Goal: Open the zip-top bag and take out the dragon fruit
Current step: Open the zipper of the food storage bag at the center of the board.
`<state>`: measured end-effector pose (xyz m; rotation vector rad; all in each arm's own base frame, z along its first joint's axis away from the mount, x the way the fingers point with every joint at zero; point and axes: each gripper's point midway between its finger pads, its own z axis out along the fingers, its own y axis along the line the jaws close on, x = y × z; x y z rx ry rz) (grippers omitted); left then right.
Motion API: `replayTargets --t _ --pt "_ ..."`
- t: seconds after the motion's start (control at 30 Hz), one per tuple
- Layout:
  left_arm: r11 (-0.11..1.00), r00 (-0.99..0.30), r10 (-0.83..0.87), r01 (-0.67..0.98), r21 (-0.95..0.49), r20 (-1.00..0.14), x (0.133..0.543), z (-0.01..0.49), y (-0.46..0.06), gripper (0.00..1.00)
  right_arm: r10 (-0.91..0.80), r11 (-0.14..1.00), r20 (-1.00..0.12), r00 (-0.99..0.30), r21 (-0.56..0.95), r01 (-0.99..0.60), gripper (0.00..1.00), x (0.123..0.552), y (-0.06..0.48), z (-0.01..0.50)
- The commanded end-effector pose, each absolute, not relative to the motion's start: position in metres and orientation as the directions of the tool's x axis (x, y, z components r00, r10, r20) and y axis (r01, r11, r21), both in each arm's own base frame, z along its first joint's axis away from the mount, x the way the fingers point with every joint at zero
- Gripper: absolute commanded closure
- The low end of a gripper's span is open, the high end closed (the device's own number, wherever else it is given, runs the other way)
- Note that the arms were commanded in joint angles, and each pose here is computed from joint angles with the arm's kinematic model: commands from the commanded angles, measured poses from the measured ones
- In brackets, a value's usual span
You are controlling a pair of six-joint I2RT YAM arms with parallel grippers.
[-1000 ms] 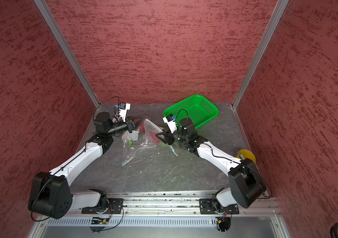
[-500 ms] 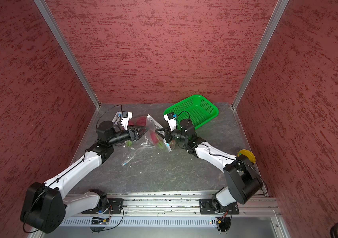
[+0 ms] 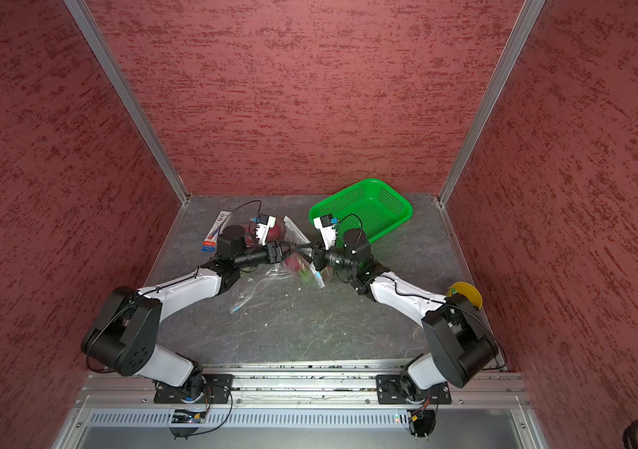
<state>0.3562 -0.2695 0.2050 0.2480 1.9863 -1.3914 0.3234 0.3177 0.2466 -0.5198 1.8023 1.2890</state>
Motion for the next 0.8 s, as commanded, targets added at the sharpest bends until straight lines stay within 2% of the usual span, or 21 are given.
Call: replayTargets --t 0.0,0.03,0.1,0.13,0.17,0.2,0.23,0.53,0.7,0.77 --pt "0.346 -0.706 -0.249 0.574 -0.742 -0.663 0.359 0.225 -0.274 0.91 0.175 0.372 -0.840 -0.513 0.539 -0.755 0.82 0.319 0.312 0.271" --pt "0.348 -0.708 -0.254 0.568 -0.745 -0.659 0.359 0.224 -0.272 1.00 0.174 0.373 -0.842 -0.510 0.536 -0.757 0.81 0.318 0.312 0.272" --pt "0.354 -0.710 -0.263 0.559 -0.749 -0.654 0.358 0.222 -0.265 1.00 0.173 0.382 -0.849 -0.499 0.525 -0.760 0.78 0.318 0.311 0.276" --pt "0.359 -0.713 -0.267 0.551 -0.753 -0.648 0.358 0.220 -0.261 1.00 0.167 0.388 -0.852 -0.496 0.520 -0.761 0.73 0.319 0.311 0.277" --pt "0.369 -0.711 -0.276 0.543 -0.754 -0.647 0.358 0.218 -0.255 1.00 0.162 0.397 -0.857 -0.490 0.511 -0.763 0.61 0.320 0.310 0.280" --pt "0.381 -0.711 -0.285 0.531 -0.757 -0.643 0.358 0.216 -0.249 1.00 0.154 0.404 -0.862 -0.484 0.502 -0.765 0.53 0.321 0.310 0.282" --pt "0.394 -0.712 -0.293 0.518 -0.759 -0.638 0.359 0.214 -0.243 1.00 0.146 0.411 -0.865 -0.479 0.494 -0.766 0.51 0.322 0.309 0.283" --pt "0.458 -0.713 -0.328 0.454 -0.764 -0.620 0.361 0.196 -0.212 1.00 0.151 0.507 -0.891 -0.429 0.442 -0.740 0.44 0.339 0.288 0.294" --pt "0.434 -0.716 -0.315 0.475 -0.765 -0.623 0.357 0.195 -0.215 1.00 0.176 0.576 -0.869 -0.463 0.472 -0.668 0.43 0.361 0.280 0.273" --pt "0.426 -0.717 -0.318 0.477 -0.769 -0.620 0.357 0.194 -0.216 1.00 0.151 0.567 -0.854 -0.498 0.488 -0.664 0.37 0.367 0.288 0.258"
